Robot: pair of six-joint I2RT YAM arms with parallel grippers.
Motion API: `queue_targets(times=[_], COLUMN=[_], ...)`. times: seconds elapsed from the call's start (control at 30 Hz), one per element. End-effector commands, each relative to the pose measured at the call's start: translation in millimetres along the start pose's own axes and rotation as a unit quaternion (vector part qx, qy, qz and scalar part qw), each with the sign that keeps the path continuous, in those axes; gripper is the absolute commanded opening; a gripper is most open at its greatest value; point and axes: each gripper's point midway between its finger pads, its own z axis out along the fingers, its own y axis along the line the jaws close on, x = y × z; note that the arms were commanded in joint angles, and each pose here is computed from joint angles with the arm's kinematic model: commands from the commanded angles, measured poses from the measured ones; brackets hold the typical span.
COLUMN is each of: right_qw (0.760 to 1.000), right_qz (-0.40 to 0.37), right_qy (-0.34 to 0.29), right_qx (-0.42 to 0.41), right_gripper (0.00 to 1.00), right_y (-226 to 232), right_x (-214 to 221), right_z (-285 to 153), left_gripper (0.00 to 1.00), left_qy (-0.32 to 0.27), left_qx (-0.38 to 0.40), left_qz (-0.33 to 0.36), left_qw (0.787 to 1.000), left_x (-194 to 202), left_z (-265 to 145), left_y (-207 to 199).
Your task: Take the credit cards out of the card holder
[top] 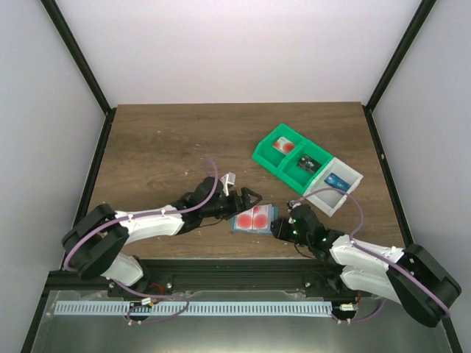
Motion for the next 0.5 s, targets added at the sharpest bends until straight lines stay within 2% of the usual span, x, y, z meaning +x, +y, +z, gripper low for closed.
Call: queue_targets(times=[0.0, 0.23, 0.47], right_qw=[0.999, 0.997, 0.998], right_qz=[-0.013, -0.01, -0.023], right_qy=[0.002, -0.062, -0.056], right_qx=[0.05, 0.045, 0.024], right_gripper=[0.24, 0.33, 0.34], right_y=[-7, 12, 25], right_x=[-3, -33, -37], right_z=[-7, -42, -32], left_gripper=[1.0, 1.0, 1.0], left_qy=[-0.016, -0.034, -0.015], left_qx=[-0.028, -0.075, -0.082], left_qz=[0.01, 0.042, 0.053], left_qw=[0.999, 0.996, 0.995], left_x=[-5, -22, -19], left_z=[-17, -31, -28], left_y=[18, 31, 34])
